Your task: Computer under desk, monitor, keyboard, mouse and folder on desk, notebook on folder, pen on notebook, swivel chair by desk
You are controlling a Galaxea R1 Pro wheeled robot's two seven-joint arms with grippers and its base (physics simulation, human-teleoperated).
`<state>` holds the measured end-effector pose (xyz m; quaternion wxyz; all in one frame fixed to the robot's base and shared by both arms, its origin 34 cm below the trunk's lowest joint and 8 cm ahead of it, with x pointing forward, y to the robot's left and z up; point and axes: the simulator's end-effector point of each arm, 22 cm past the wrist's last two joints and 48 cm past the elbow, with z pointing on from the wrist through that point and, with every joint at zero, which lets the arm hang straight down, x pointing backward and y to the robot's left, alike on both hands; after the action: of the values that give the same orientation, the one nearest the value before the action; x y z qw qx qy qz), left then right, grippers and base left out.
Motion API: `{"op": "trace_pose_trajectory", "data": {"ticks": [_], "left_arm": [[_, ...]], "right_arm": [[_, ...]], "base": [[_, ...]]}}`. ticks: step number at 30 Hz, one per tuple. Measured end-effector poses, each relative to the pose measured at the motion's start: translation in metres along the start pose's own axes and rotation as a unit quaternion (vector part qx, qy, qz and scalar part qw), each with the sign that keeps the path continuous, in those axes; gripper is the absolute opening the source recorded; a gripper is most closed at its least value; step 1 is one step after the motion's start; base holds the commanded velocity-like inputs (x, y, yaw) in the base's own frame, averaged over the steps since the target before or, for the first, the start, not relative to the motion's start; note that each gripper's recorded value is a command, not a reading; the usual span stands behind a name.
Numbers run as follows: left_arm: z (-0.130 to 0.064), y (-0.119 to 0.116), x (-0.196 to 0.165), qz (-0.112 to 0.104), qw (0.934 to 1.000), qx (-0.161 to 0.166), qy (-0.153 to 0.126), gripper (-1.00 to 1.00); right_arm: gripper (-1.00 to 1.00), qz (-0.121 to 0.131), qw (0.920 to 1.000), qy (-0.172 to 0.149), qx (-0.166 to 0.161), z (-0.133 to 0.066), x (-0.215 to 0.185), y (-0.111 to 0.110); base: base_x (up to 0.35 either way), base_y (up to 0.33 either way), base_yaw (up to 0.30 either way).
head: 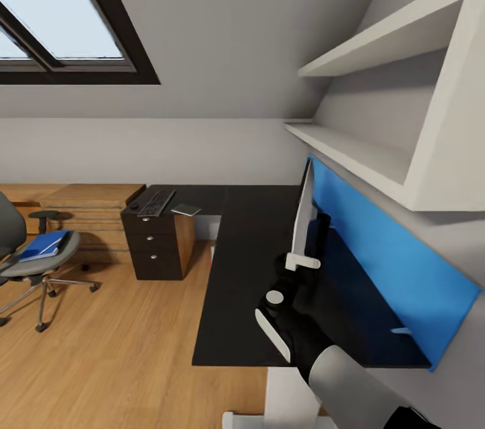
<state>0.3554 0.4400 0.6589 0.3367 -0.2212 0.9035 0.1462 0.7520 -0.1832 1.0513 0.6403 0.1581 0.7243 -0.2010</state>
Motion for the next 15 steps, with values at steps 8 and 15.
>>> {"op": "trace_pose_trajectory", "data": {"ticks": [8,15], "left_arm": [[0.0000,0.0004,-0.0003,-0.001,1.0000,0.000,0.000,1.00],[0.0000,0.0005,-0.0002,-0.001,1.0000,-0.001,0.000,1.00]], "right_arm": [[1.00,0.001,1.0000,0.001,-0.001,0.0002,0.0005,0.0003],[1.00,0.001,1.0000,-0.001,-0.002,-0.0003,-0.0006,0.0012]], "base": [[-0.002,-0.137,0.000],[0.000,-0.006,0.000]]}}
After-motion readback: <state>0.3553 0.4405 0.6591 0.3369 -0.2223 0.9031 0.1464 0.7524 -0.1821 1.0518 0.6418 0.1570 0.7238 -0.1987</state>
